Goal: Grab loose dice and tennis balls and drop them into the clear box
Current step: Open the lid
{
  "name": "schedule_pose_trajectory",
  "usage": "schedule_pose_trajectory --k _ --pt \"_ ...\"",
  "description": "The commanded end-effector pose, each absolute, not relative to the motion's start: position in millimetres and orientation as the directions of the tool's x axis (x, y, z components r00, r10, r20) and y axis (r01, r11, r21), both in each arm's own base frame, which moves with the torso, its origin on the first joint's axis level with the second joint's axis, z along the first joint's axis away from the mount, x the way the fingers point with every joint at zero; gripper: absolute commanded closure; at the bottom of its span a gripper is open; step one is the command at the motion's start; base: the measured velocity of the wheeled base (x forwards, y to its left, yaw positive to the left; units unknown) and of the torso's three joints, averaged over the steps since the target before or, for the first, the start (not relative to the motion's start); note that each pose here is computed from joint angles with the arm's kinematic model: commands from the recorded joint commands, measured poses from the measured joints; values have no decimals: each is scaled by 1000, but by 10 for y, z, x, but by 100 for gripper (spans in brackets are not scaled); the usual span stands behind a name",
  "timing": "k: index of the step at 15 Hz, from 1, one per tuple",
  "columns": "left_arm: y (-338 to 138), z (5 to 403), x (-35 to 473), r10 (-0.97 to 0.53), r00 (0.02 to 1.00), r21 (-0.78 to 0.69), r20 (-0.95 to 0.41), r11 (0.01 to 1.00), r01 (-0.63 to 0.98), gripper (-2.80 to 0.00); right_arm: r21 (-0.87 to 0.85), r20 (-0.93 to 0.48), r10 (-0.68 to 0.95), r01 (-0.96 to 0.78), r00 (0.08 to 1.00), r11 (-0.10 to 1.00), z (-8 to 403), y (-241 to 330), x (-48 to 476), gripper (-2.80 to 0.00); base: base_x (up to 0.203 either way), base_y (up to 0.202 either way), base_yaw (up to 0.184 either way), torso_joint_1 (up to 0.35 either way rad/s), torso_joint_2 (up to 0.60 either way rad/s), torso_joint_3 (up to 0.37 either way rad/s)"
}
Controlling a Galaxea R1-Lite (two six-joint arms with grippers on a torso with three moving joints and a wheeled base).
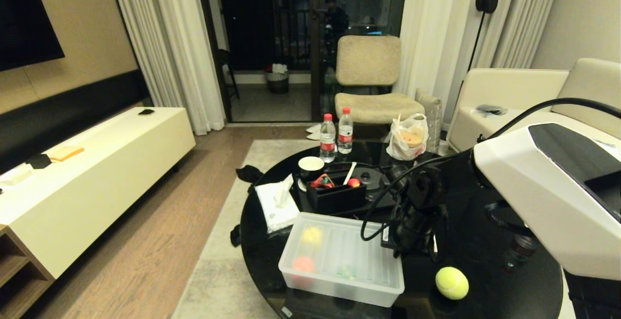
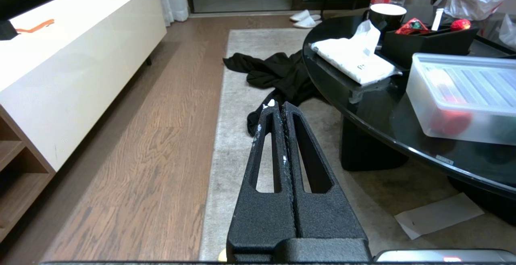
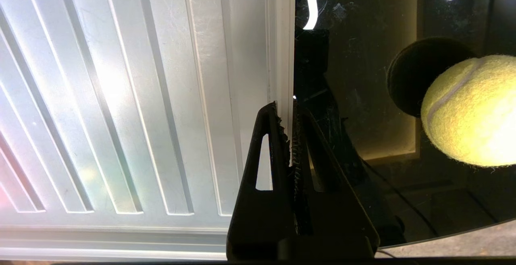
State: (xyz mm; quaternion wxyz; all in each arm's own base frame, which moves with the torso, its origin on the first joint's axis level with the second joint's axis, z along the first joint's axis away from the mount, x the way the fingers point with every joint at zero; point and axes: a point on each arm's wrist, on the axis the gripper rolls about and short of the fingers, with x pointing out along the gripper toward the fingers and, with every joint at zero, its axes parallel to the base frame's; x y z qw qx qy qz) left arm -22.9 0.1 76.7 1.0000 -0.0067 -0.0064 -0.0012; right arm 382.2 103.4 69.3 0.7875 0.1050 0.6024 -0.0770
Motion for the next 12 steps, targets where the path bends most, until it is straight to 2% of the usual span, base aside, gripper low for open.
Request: schedule_pose_trajectory --k 1,6,12 --pt "1 759 -226 -3 1000 -14 9 1000 3 0 84 -960 11 248 280 965 771 1033 3808 0 0 0 0 0 0 0" --pt "1 758 -226 -2 1000 -14 9 1000 3 0 124 -932 37 223 360 967 1134 1043 3699 0 0 0 0 0 0 0" --pt "0 759 -226 -2 1000 -14 8 1000 2 0 153 -915 59 207 399 966 1327 1074 3612 0 0 0 0 0 0 0"
